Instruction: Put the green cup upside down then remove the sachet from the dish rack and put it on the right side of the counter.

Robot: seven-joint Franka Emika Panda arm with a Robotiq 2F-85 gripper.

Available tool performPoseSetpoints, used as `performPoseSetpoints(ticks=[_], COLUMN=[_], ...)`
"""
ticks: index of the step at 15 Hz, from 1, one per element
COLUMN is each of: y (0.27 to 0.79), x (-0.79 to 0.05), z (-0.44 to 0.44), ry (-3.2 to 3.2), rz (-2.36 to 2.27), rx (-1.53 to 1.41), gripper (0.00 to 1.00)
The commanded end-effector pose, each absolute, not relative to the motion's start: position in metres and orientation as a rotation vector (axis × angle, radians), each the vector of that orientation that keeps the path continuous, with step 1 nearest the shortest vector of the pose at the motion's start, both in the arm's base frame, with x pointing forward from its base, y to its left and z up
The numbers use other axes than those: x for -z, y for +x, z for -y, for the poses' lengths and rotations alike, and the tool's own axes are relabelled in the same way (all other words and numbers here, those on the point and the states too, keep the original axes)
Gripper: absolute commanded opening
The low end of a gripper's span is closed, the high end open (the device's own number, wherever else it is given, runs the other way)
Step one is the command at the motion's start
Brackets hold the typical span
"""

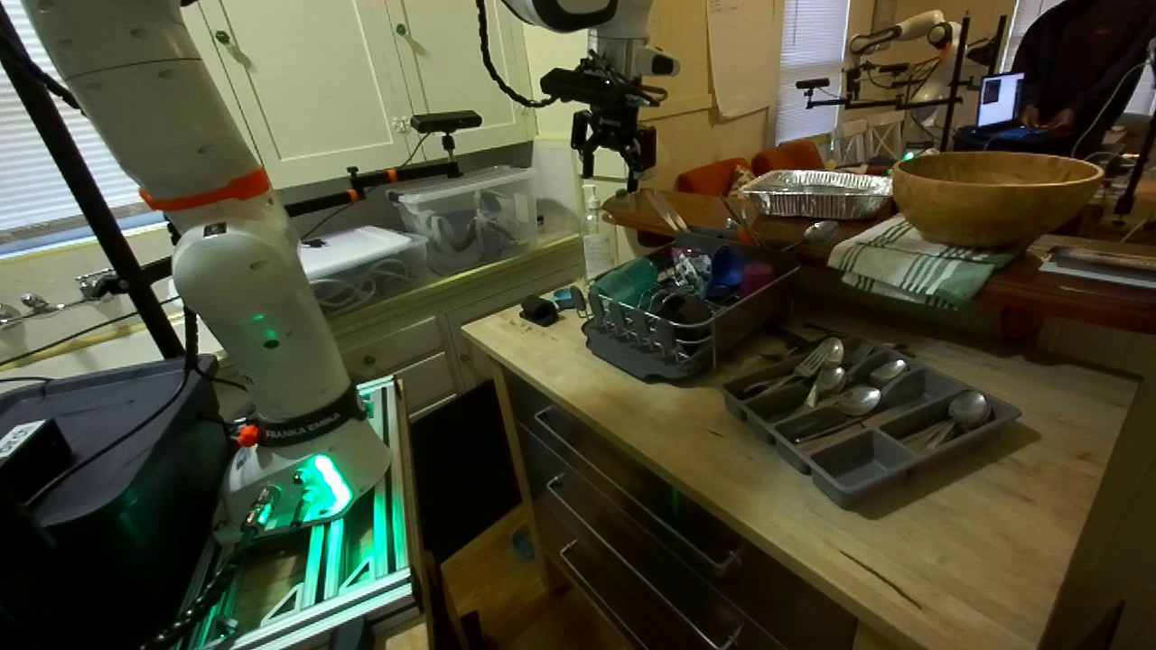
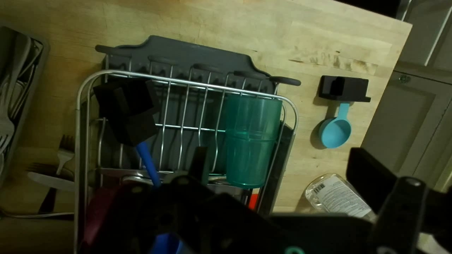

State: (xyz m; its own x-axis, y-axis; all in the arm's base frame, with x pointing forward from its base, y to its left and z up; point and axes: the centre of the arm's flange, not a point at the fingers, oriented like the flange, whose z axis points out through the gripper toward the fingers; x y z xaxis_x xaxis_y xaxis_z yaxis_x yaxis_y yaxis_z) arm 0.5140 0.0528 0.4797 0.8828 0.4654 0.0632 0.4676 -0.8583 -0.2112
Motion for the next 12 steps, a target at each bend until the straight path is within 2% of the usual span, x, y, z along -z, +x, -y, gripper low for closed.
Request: performPoseSetpoints(ticks=[1, 12], y=[0.532, 0.585], x=[-0.453, -0.34], z=[-0.074, -0.165], ry=[-2.844, -2.941], rz=[0.655, 0.592], rx=[0.015, 0.044], gripper=[1.0, 1.0])
